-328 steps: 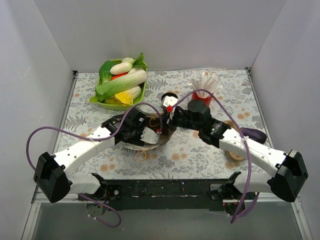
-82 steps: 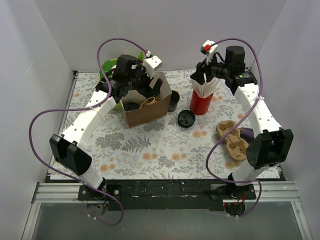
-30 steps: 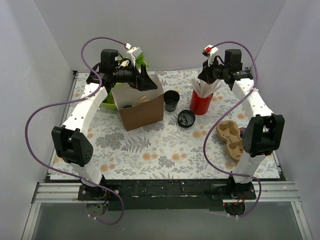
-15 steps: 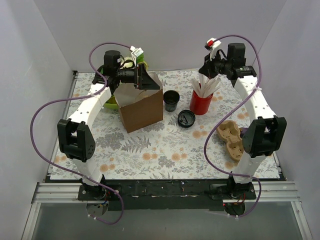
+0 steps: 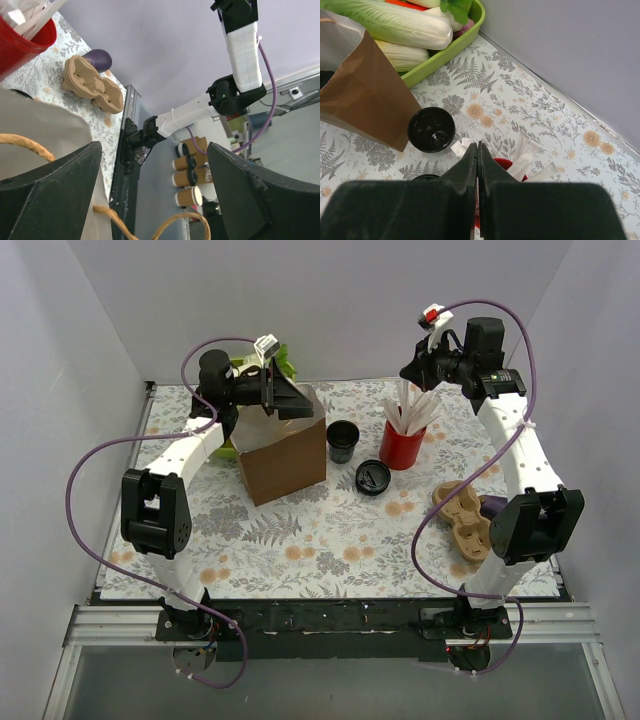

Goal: Pack the takeout coffee

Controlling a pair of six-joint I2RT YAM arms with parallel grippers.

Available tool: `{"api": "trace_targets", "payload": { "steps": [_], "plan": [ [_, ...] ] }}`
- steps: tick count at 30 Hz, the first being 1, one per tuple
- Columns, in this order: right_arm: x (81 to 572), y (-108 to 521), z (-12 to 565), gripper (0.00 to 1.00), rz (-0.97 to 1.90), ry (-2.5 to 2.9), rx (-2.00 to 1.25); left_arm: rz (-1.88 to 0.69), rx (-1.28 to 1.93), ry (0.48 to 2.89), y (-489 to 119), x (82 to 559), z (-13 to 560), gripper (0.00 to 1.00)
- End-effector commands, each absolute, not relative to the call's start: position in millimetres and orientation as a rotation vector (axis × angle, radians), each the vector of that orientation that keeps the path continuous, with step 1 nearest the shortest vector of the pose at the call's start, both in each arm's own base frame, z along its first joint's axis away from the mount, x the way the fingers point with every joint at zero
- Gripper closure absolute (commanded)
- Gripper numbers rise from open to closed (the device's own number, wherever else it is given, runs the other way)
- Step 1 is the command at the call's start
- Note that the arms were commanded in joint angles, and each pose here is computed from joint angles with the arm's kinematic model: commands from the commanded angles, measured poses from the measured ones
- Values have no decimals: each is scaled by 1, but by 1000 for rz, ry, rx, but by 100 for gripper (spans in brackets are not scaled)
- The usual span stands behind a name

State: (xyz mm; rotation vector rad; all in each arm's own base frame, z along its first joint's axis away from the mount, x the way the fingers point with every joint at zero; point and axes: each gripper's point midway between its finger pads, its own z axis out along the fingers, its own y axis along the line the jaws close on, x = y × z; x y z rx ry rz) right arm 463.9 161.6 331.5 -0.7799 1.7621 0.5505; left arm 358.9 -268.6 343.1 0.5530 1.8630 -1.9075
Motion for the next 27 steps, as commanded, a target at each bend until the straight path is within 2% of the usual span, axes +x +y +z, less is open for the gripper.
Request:
{"api": "trace_targets", "payload": {
  "steps": [1, 14, 21, 27],
  "plan": [
    [450, 162, 373, 99, 567, 1686, -769, -1977, 497, 1892, -256, 352, 353, 14],
    [444, 164, 377, 99, 593, 1693, -751, -2028, 518, 1922, -254, 345, 371, 12],
    [441, 167, 388, 99, 607, 1668, -749, -1982, 627, 1853, -252, 340, 399, 12],
    [442, 172, 423, 99, 603, 1594, -749, -1900, 649, 1779, -238, 352, 418, 12]
  ]
}}
